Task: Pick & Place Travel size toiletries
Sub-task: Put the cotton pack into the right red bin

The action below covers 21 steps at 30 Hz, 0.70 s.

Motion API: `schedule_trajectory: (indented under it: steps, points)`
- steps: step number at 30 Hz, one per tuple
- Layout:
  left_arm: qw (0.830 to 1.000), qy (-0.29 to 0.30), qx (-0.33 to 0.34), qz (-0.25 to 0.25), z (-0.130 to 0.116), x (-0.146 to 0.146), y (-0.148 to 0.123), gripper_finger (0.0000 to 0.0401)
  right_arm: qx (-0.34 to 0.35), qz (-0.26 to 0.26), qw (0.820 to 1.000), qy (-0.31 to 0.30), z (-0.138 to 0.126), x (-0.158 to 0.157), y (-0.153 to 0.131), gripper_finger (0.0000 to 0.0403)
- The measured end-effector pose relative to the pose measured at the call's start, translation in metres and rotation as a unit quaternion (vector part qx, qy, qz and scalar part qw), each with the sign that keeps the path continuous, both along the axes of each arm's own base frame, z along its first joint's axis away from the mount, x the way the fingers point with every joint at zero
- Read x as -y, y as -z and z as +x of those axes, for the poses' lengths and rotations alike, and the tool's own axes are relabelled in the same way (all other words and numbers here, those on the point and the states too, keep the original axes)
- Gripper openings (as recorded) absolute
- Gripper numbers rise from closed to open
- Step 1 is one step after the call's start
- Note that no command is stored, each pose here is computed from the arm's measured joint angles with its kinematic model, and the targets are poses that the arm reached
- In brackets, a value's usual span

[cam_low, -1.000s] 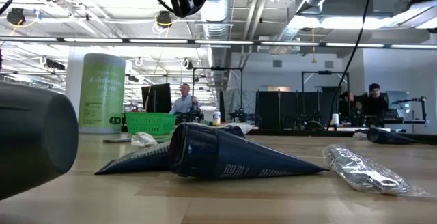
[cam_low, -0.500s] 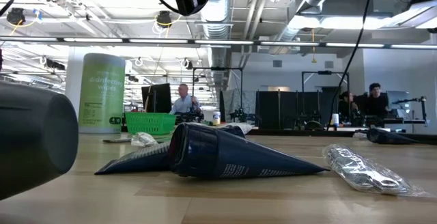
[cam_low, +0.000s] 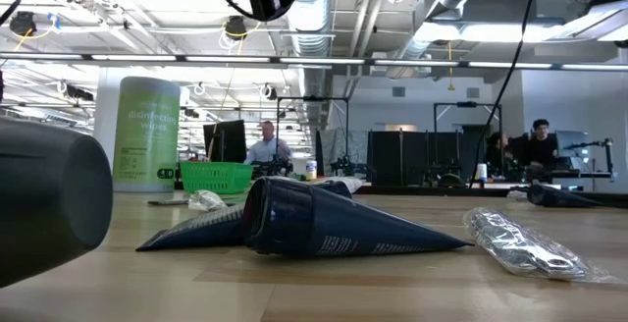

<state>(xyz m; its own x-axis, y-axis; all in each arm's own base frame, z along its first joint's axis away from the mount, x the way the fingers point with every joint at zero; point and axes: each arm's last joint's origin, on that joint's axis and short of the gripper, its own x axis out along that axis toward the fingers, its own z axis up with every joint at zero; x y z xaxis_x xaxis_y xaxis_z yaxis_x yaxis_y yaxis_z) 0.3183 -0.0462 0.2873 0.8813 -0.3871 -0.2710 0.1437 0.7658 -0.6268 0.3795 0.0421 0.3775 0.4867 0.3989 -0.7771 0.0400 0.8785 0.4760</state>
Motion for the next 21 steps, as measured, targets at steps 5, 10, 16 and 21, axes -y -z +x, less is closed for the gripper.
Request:
schedule_trajectory:
  steps: [5, 10, 16, 21]
  points:
    - [0.998, -0.043, 0.037, -0.003, -0.017, -0.012, -0.026, 0.0188, 0.006, -0.005, 1.0, 0.007, 0.001, 0.004, 0.0, 0.0001]
    - [0.992, -0.083, 0.091, -0.001, -0.042, -0.02, -0.056, 0.0239, 0.036, -0.012, 0.999, 0.012, 0.006, 0.01, -0.003, 0.0001]
    - [0.984, -0.117, 0.132, 0.003, -0.067, -0.023, -0.079, 0.0248, 0.103, -0.014, 0.994, 0.03, 0.009, 0.023, -0.019, 0.0]
    - [0.985, -0.115, 0.125, 0.009, -0.078, -0.02, -0.082, 0.0235, 0.133, -0.04, 0.988, 0.067, -0.001, 0.037, -0.034, 0.0]
